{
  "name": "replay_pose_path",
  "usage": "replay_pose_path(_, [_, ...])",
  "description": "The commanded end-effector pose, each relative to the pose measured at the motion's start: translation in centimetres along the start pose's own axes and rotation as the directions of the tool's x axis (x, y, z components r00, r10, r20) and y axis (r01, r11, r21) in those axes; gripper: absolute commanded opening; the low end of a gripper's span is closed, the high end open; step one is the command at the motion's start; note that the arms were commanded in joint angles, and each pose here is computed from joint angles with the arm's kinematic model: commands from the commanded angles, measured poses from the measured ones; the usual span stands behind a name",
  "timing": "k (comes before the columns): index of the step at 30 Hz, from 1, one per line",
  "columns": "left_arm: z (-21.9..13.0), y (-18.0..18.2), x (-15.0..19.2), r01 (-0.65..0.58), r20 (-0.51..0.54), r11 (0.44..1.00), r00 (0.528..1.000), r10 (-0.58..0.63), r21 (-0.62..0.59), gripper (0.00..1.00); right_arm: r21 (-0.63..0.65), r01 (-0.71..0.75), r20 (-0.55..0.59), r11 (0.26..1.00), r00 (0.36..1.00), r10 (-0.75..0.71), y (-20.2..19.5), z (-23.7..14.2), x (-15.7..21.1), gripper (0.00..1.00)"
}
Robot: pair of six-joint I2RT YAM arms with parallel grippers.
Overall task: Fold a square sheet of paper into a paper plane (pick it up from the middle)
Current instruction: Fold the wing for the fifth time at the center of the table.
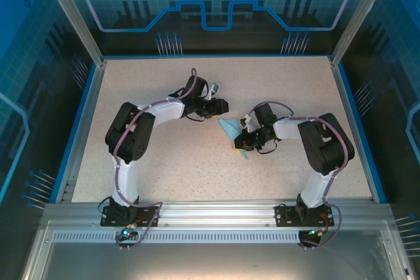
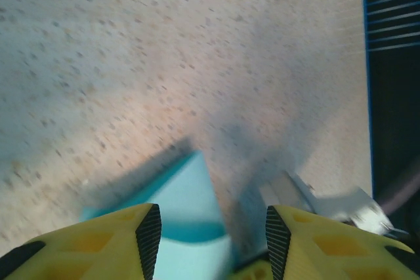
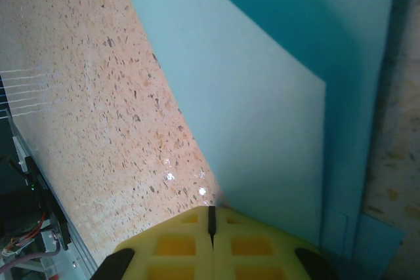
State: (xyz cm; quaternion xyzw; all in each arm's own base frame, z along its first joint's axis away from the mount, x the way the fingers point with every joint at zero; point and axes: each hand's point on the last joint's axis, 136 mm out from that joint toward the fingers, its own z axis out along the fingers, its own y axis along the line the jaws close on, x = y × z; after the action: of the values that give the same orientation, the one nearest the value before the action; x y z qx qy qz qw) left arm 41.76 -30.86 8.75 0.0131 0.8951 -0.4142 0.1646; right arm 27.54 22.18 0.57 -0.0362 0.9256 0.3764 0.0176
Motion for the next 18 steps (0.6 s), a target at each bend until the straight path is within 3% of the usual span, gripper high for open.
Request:
replay_pose_path(1, [-1.5,-2.4,1.6,-0.044,0.003,0.999,0.999,0.044,0.016,0.50,0.246,-0.084,-0.125,0.966,0.985,0.118,-6.4,1.8,5.0,0.03])
replay_pose_path(7, [-1.5,-1.9,4.4,-0.022,-0.013,1.000,1.000,0.022,0.016,0.50,0.243,-0.078,-0.127,0.967,0.986,0.111,-6.3,1.9,4.9,0.04])
replay_pose_path(18, [-3.9,-3.4,6.0,-0.054,-0.009,0.997,0.998,0.054,0.062,0.50,0.271,-0.033,-0.130,0.962,0.989,0.070,-6.1,1.9,5.0,0.03])
